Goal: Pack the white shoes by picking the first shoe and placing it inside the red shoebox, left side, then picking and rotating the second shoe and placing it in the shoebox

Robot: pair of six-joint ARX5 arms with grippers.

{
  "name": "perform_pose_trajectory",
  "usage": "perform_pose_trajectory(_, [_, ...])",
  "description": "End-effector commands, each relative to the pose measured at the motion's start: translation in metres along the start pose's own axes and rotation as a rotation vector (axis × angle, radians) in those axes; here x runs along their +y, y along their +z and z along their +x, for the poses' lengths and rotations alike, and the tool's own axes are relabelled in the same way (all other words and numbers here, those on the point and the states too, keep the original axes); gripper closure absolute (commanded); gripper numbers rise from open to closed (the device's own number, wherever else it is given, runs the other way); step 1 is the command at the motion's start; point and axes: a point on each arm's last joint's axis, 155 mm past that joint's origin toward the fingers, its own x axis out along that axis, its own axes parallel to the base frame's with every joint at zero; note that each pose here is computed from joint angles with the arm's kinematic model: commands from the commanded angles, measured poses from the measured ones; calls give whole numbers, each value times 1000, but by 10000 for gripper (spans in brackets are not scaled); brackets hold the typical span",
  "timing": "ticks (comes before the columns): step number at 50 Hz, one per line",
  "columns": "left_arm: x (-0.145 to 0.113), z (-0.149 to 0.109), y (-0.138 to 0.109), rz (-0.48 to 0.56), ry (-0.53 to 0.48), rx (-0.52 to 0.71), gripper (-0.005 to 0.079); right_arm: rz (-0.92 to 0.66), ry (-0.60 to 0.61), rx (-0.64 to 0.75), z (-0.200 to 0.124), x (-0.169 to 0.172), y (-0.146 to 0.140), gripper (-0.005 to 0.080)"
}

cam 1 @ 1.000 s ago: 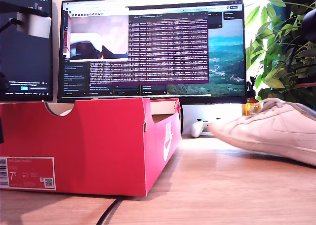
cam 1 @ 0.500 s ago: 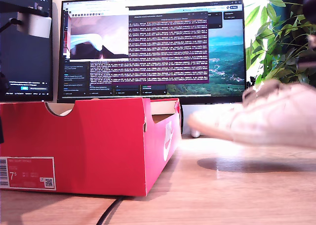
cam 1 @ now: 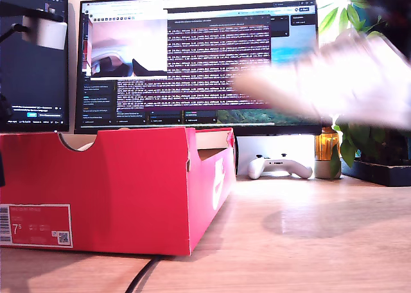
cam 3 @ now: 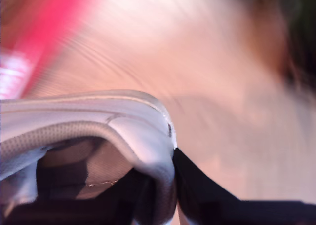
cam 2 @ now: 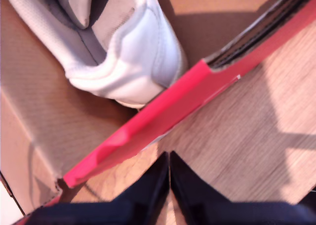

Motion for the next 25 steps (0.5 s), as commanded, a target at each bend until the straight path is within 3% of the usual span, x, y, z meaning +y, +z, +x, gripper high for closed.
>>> perform_pose_trajectory(1, [-2, 4, -4, 2, -4, 14, 762, -56, 5, -99, -20, 14, 25, 763])
perform_pose_trajectory(15, [-2, 4, -4, 2, -5, 14, 762, -251, 55, -272, -27, 69, 80, 763])
perform_pose_trajectory(25, [-2, 4, -4, 2, -5, 14, 762, -303, 52, -385, -34, 87, 110, 763])
